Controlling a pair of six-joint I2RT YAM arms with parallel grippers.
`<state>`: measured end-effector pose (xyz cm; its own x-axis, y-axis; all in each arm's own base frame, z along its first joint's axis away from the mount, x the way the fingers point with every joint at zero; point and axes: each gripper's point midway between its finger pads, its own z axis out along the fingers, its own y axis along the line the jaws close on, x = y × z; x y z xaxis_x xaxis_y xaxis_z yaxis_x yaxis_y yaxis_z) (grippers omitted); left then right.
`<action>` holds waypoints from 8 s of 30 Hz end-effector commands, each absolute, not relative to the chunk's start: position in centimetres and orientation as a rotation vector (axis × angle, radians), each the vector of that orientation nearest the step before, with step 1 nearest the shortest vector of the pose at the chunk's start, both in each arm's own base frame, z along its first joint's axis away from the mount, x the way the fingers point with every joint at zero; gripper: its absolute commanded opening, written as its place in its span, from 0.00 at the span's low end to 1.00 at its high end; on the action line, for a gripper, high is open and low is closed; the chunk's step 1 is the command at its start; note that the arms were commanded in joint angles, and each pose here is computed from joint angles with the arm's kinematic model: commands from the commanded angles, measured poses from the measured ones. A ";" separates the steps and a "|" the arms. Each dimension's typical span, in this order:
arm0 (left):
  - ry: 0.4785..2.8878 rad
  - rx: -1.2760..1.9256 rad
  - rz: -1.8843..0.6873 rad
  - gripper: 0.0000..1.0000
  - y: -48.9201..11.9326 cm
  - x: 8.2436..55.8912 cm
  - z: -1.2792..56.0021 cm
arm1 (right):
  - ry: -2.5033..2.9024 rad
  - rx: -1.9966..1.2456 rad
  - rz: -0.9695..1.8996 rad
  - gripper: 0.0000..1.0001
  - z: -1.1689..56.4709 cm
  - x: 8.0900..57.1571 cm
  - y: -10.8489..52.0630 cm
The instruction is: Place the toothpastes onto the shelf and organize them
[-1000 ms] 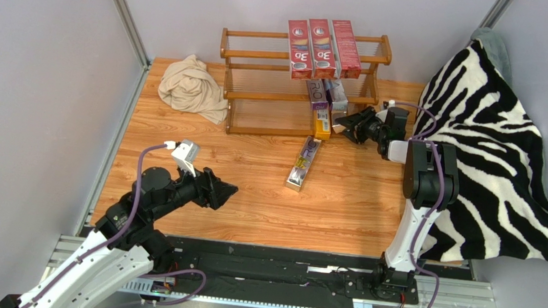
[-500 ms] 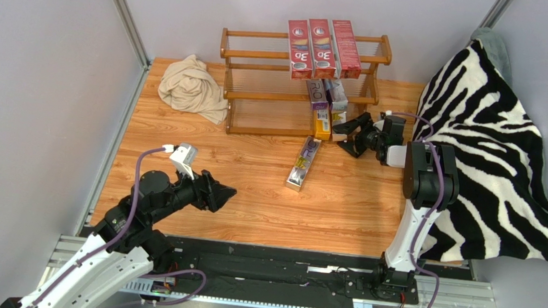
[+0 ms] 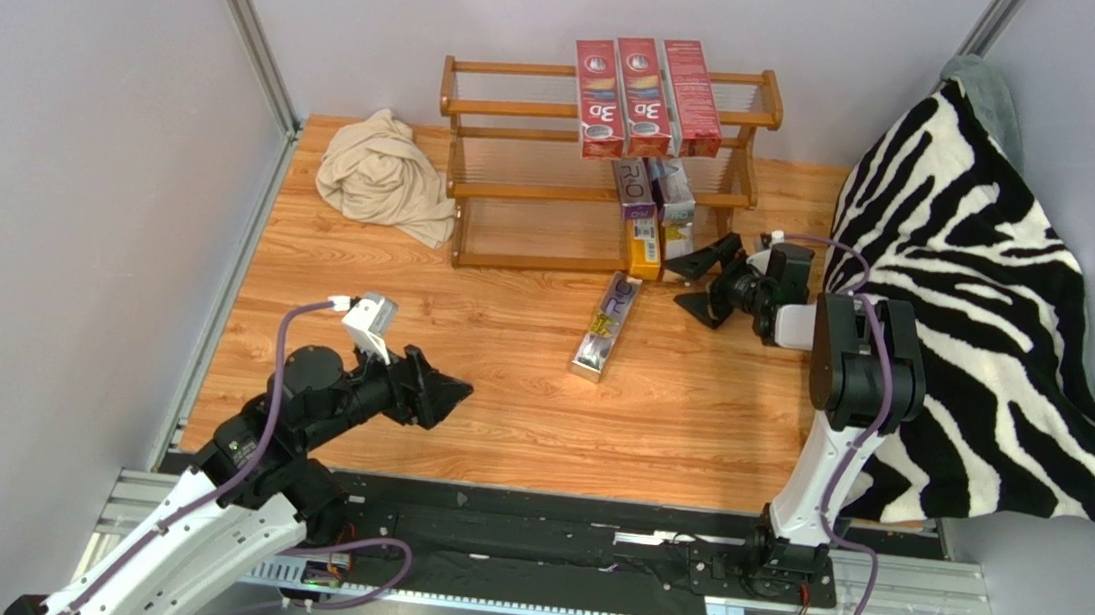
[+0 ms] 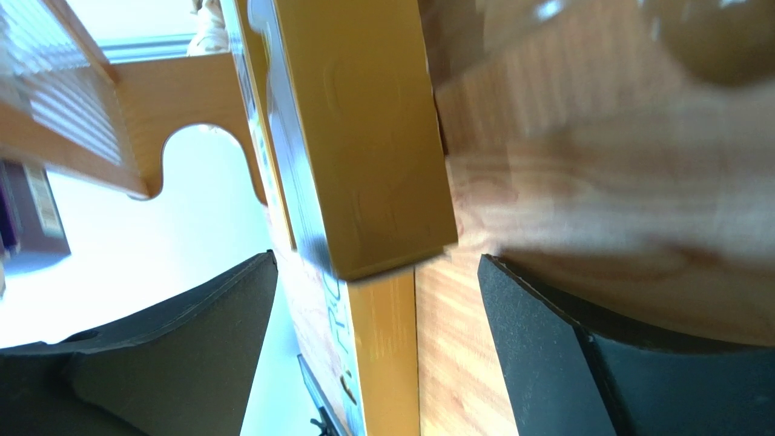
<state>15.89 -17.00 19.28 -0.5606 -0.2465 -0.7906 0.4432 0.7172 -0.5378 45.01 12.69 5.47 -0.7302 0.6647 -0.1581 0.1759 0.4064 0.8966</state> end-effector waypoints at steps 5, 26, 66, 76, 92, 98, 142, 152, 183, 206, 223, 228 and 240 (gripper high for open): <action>1.984 0.171 -0.870 0.81 -17.8 17.5 19.2 | 2.143 0.655 1.309 0.93 6.8 42.0 12.8; 2.245 0.455 -0.636 0.88 -32.5 28.4 14.0 | 2.161 0.531 1.114 0.95 12.7 31.7 11.9; 2.358 0.486 -0.550 0.44 -37.0 25.8 6.7 | 2.215 0.377 1.128 0.99 12.6 26.6 14.8; 2.253 0.517 -0.612 0.45 -36.9 20.7 13.4 | 2.225 0.307 1.271 0.98 11.8 25.9 20.6; 2.184 0.582 -0.702 0.48 -37.9 17.4 15.9 | 2.041 0.233 1.413 0.46 15.7 26.0 21.9; 2.202 0.574 -0.638 0.60 -37.3 17.7 14.9 | 2.021 0.214 1.416 0.38 16.0 25.8 21.9; 1.771 0.529 -1.629 0.83 -33.5 19.1 24.3 | 1.738 -0.558 1.712 0.27 25.5 17.7 25.0; 1.675 0.526 -1.717 0.75 -34.3 19.4 26.2 | 1.766 -0.648 1.730 0.27 24.9 16.3 26.1; 1.570 0.542 -1.756 0.67 -32.7 18.6 27.7 | 1.791 -0.720 1.734 0.27 24.4 15.7 27.2; 1.463 0.391 -1.683 0.26 -30.7 19.8 33.1 | 1.792 -0.402 1.462 0.88 25.6 18.3 25.4; 1.310 0.314 -1.530 0.27 -25.7 20.4 41.7 | 1.499 -0.330 1.605 1.00 30.8 13.6 24.3; 1.300 0.296 -1.530 0.28 -25.4 20.6 42.2 | 1.477 -0.362 1.701 0.98 31.8 12.4 26.7; 1.285 0.298 -1.559 0.28 -25.3 20.2 42.0 | 1.469 -0.330 1.737 0.78 32.4 12.9 28.5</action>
